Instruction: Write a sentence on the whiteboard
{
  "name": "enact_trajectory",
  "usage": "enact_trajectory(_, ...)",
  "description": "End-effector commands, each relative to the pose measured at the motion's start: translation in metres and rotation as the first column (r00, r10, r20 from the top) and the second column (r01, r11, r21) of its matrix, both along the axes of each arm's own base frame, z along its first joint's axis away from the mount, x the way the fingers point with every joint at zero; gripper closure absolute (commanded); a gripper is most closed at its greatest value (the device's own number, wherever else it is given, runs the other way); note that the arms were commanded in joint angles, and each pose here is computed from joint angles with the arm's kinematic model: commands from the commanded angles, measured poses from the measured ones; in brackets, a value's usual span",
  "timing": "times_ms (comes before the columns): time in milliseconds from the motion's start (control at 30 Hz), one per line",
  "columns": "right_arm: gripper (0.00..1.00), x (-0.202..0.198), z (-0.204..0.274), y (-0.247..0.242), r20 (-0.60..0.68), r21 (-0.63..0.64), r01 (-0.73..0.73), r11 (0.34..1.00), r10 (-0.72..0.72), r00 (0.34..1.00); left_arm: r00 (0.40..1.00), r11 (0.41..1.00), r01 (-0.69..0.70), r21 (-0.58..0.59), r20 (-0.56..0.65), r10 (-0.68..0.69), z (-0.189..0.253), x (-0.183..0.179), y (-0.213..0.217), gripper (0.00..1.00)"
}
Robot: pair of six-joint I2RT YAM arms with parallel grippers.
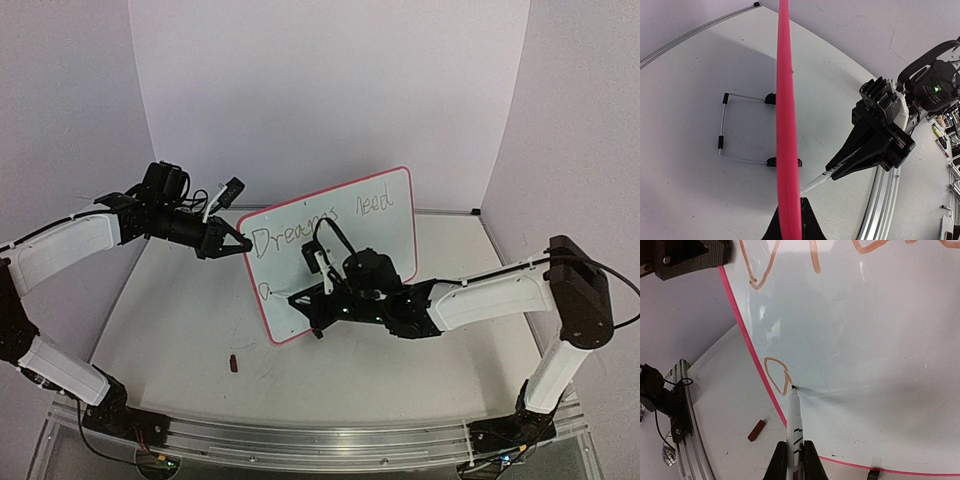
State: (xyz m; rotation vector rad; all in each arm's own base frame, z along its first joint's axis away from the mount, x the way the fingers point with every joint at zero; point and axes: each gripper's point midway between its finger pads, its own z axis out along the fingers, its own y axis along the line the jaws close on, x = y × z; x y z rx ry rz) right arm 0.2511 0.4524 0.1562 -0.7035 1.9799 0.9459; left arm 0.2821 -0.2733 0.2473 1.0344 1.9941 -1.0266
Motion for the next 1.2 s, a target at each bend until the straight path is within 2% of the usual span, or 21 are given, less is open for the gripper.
enact_trajectory(0,1.0,0.01,-0.012,-0.003,-0.008,-0.027,0.043,0.999,-0.043,0.999,0.995,0.997,0.022,0.08,-0.099,-0.015,-0.031,-0.013,-0.001,1.0)
enact_trajectory(400,1.0,0.015,0.01,-0.015,0.041,-0.012,0.089,0.996,-0.088,0.995,0.995,0.997,0.022,0.078,-0.095,-0.015,-0.029,-0.014,-0.001,1.0)
enact_trajectory(733,1.0,0.003,0.05,-0.019,0.072,0.105,0.048,0.993,-0.056,0.996,0.995,0.997,0.022,0.079,-0.095,-0.014,-0.029,-0.014,-0.001,1.0)
enact_trajectory(1167,1.0,0.017,0.038,-0.009,0.071,0.079,0.087,0.993,-0.092,0.993,0.995,0.997,0.024,0.076,-0.095,-0.017,-0.029,-0.015,-0.001,1.0)
